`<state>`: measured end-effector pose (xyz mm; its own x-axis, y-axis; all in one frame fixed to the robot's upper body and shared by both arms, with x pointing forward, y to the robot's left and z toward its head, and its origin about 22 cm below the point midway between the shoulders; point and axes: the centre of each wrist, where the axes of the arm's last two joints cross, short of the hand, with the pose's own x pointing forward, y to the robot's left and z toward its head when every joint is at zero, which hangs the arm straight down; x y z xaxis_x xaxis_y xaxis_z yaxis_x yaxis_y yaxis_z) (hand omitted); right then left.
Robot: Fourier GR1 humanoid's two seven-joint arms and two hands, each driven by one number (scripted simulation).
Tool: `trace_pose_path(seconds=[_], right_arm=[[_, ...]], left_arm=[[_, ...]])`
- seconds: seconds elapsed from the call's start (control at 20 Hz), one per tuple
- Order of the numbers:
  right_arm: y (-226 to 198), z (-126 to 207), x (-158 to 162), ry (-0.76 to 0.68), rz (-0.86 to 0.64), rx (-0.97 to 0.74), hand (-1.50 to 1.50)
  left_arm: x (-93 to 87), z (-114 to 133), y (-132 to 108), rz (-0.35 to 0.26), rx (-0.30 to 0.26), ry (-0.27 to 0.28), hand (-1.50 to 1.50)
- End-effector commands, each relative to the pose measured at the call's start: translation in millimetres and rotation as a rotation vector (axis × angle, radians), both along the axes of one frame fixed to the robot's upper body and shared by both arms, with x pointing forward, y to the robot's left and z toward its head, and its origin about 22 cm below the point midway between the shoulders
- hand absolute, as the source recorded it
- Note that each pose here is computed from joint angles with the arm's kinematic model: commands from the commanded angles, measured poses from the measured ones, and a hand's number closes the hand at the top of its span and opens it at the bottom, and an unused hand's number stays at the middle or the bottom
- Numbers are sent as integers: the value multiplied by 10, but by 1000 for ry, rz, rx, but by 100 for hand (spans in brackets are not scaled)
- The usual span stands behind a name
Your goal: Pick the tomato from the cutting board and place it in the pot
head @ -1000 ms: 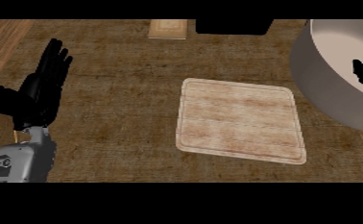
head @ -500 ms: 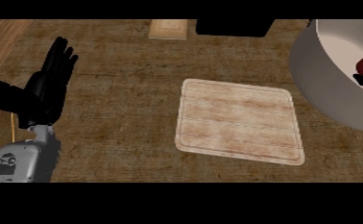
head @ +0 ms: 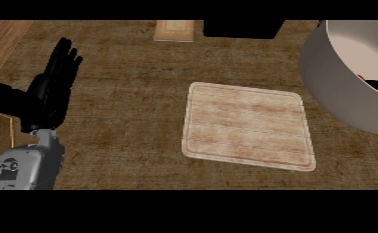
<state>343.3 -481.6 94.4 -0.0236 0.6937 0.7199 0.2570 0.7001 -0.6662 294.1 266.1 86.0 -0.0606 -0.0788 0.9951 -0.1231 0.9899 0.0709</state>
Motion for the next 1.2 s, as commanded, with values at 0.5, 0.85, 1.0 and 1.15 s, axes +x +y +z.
trace_pose_path(seconds=[0.5,0.85,1.0,1.15], right_arm=[[-714,48,-547,-178,-8,454,-150],[-1089,141,-1013,-140,23,457,-150],[-1176,308,-1066,-156,33,464,-150],[-1155,209,-1085,-139,36,450,-150]], left_arm=[[-55,81,40,23,4,-8,0],[-100,28,-17,2,7,-11,0],[-93,13,-1,14,0,-10,0],[-10,50,-32,4,-13,-7,0]])
